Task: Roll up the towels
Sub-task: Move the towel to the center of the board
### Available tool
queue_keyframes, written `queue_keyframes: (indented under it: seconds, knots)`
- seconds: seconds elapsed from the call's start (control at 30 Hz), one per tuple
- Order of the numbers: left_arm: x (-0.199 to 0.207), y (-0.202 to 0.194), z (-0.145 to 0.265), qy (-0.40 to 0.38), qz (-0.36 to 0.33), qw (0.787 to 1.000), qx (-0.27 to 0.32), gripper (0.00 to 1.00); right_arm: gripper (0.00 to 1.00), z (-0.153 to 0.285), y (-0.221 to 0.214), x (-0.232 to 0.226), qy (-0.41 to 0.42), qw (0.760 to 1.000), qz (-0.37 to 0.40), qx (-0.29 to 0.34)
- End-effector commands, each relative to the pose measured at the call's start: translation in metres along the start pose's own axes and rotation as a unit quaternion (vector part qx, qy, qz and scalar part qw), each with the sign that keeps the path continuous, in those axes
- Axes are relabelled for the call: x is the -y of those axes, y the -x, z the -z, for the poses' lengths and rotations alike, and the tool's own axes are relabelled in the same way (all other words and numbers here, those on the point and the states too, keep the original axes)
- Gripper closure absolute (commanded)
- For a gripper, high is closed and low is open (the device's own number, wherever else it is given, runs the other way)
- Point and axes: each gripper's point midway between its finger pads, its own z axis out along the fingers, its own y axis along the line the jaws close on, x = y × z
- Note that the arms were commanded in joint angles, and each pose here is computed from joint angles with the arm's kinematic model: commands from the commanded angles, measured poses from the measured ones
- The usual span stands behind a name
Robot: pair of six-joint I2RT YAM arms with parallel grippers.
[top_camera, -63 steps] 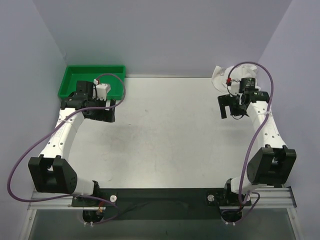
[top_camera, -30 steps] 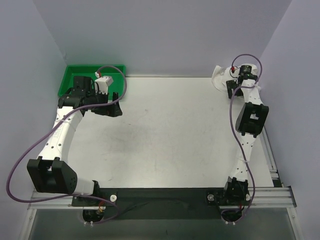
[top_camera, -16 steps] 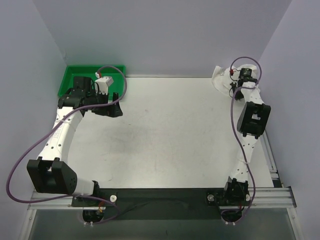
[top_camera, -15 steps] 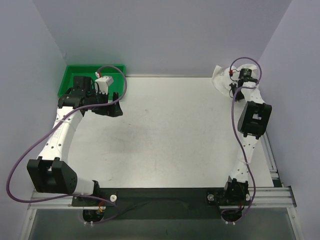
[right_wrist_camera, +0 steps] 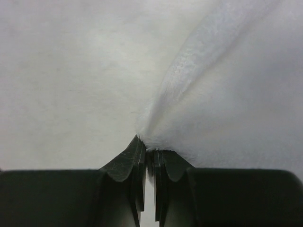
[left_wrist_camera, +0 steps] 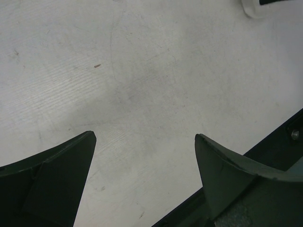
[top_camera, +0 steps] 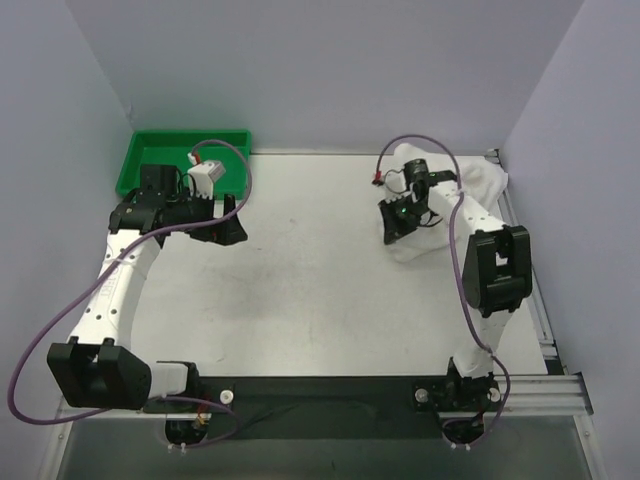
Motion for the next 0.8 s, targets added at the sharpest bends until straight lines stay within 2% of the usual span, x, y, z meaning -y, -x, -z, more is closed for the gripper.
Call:
queue_keyframes:
  seconds: [0.0, 0.13, 0.17, 0.2, 0.27, 0.3, 0.33, 0.37, 0.4, 0.47, 0.6, 0.77]
  knots:
    - [0.007, 0.004, 0.005, -0.029, 0.004, 0.999, 0.02, 0.03, 1.0, 0.014, -0.019, -0.099, 0.15, 0.987, -0.063, -0.018]
    - [-0.008, 0.013, 0.015, -0.064, 0.061, 0.995, 0.053, 0.03, 0.99, 0.02, -0.003, -0.175, 0.198, 0.98, -0.003, 0.009]
    - [-0.012, 0.013, 0.016, -0.07, 0.083, 0.992, 0.059, 0.03, 0.92, 0.024, -0.002, -0.202, 0.207, 0.978, 0.034, 0.009]
    - [-0.017, 0.016, 0.015, -0.077, 0.092, 0.991, 0.066, 0.03, 0.75, 0.028, 0.001, -0.21, 0.207, 0.977, 0.044, 0.014]
    - [-0.018, 0.019, 0.014, -0.104, 0.105, 0.987, 0.069, 0.03, 0.59, 0.044, 0.019, -0.208, 0.213, 0.976, 0.026, 0.041]
    - [-0.017, 0.018, 0.012, -0.11, 0.103, 0.986, 0.067, 0.03, 0.44, 0.052, 0.025, -0.199, 0.213, 0.975, 0.014, 0.054]
    - [-0.014, 0.017, 0.01, -0.119, 0.1, 0.986, 0.065, 0.03, 0.43, 0.059, 0.032, -0.189, 0.209, 0.975, 0.005, 0.069]
    - [-0.011, 0.016, 0.003, -0.126, 0.095, 0.986, 0.057, 0.03, 0.35, 0.067, 0.037, -0.175, 0.195, 0.977, -0.003, 0.085]
    - [-0.011, 0.015, -0.004, -0.123, 0.087, 0.987, 0.055, 0.03, 0.29, 0.074, 0.041, -0.143, 0.166, 0.98, -0.032, 0.103]
    - [-0.011, 0.013, -0.021, -0.119, 0.074, 0.989, 0.042, 0.03, 0.28, 0.079, 0.037, -0.098, 0.096, 0.988, -0.051, 0.112]
    - [0.026, 0.003, -0.07, -0.128, 0.014, 0.992, -0.021, 0.03, 0.28, 0.086, 0.018, 0.01, -0.025, 0.985, -0.126, 0.111]
    - [0.041, 0.01, -0.11, -0.147, -0.005, 0.988, -0.049, 0.03, 0.28, 0.071, 0.013, 0.084, -0.069, 0.971, -0.21, 0.09]
